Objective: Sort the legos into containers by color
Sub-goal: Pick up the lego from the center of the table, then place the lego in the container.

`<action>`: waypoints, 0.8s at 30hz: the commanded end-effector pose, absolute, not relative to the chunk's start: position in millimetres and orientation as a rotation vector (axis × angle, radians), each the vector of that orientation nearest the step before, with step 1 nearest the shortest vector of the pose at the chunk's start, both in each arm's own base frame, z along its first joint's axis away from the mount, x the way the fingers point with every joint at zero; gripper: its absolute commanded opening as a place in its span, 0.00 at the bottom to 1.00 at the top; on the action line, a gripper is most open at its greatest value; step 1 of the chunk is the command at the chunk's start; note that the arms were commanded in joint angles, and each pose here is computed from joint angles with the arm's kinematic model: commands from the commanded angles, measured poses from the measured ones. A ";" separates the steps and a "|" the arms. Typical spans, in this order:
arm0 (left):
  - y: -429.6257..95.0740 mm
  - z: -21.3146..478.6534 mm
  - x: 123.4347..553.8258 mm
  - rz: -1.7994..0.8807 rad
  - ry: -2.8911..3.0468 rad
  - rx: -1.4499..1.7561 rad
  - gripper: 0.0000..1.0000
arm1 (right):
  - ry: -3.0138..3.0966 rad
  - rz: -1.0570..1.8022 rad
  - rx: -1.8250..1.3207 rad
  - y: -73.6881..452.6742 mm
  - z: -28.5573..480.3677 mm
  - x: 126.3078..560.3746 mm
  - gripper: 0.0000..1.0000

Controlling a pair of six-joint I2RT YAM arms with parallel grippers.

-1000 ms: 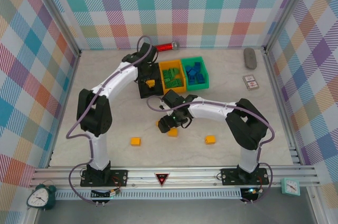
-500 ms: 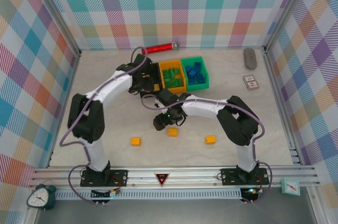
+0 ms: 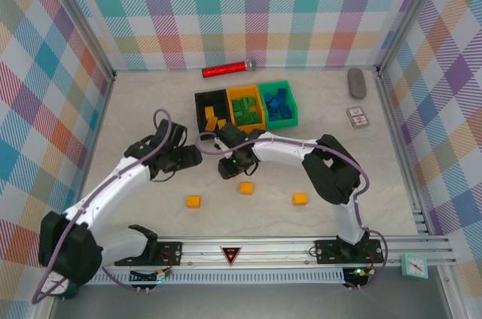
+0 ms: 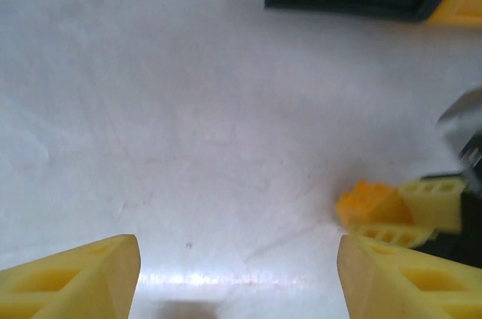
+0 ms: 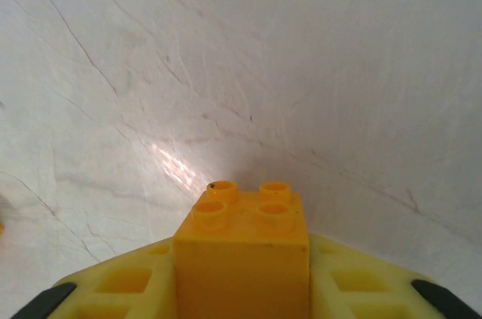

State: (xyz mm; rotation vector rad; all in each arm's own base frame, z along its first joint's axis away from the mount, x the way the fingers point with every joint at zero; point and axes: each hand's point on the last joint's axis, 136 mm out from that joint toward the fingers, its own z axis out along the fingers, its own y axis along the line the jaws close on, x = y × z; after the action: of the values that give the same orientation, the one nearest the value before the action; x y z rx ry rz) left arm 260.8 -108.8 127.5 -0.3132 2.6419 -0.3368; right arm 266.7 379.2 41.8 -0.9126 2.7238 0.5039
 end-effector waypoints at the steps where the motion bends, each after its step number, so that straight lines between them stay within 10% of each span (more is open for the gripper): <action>1: -111.1 121.9 228.2 -0.440 2.682 -0.372 0.69 | 2.676 0.518 -0.873 386.9 67.1 292.5 0.36; 10: -119.9 95.4 174.7 -0.578 2.751 -0.407 0.74 | 2.565 0.616 -0.676 407.9 128.9 389.0 0.40; 14: -128.1 84.9 167.6 -0.565 2.803 -0.382 0.78 | 2.559 0.590 -0.643 415.2 133.1 422.8 0.62; 24: -127.5 60.7 161.6 -0.394 2.928 -0.335 0.77 | 2.554 0.624 -0.664 400.5 147.2 399.7 0.72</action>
State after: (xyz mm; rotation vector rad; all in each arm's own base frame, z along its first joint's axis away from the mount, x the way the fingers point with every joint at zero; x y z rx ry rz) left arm 165.8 -131.6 65.1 -0.3190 2.8938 -0.4548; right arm 419.2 405.9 122.1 -0.6375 2.5736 0.5881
